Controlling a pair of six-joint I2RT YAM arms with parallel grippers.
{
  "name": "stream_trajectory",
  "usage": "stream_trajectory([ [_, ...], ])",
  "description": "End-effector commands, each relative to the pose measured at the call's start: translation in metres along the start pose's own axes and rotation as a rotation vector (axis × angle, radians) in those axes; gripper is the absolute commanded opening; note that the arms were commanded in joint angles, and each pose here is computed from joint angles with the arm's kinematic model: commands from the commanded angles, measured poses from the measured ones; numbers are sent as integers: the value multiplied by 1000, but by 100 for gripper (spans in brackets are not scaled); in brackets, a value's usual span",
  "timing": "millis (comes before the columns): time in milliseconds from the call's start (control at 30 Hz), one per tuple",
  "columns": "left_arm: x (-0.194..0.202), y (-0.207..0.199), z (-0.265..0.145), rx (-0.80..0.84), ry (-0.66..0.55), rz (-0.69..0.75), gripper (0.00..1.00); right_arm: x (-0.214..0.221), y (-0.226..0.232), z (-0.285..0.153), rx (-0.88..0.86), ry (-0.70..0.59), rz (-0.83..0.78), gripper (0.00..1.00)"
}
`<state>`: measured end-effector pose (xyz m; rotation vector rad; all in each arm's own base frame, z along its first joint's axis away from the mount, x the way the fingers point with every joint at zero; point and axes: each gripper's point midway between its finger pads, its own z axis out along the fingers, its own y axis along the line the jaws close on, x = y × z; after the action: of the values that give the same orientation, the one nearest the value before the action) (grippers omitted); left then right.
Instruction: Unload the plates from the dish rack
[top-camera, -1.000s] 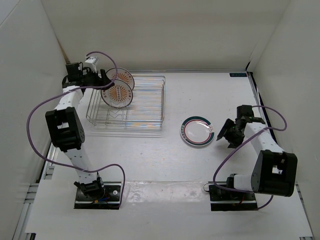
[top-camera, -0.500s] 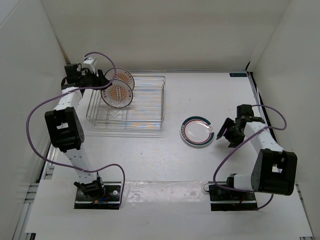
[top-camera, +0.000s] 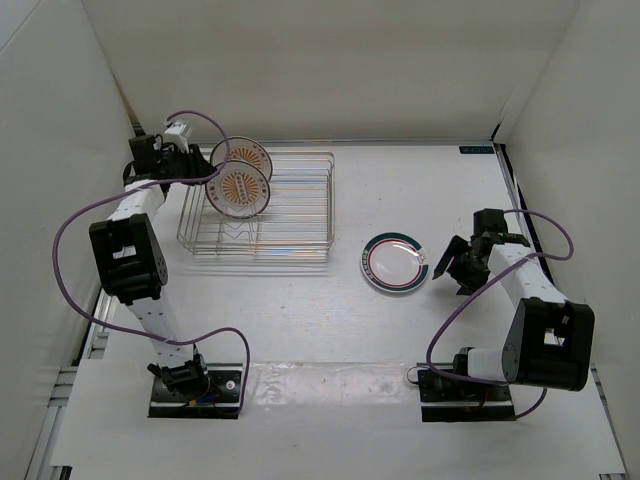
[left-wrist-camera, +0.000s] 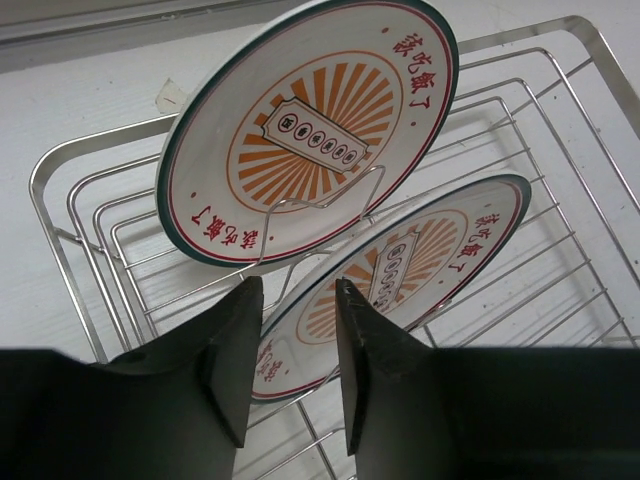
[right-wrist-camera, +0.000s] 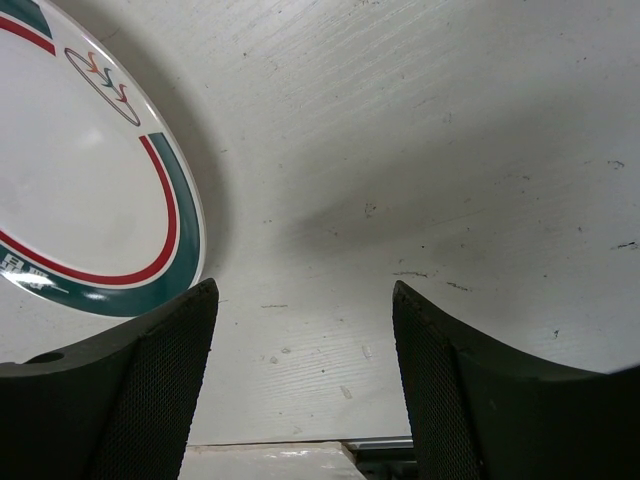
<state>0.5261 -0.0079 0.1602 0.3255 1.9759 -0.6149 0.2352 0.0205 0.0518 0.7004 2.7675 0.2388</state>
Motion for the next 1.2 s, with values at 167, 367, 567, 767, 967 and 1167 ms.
stream_trajectory([
  [167, -4, -32, -9, 99, -3, -36, 26, -13, 3, -8, -7, -48, -6, 74],
  [367, -12, -31, -13, 113, -26, -26, 0, -12, 3, -9, -7, -51, -6, 74],
  [567, -34, -33, -20, 133, -78, -6, 0, -11, 3, -9, -8, -50, -5, 74],
  [767, -90, -39, -40, 143, -192, 20, 0, -9, 3, -8, -9, -45, -3, 74],
  [967, -131, -55, -62, 165, -280, 28, 0, -15, 14, -14, -54, -66, -8, 74],
  [1167, -158, -70, -75, 154, -337, -115, 0, -60, 74, -59, -304, -185, -56, 74],
])
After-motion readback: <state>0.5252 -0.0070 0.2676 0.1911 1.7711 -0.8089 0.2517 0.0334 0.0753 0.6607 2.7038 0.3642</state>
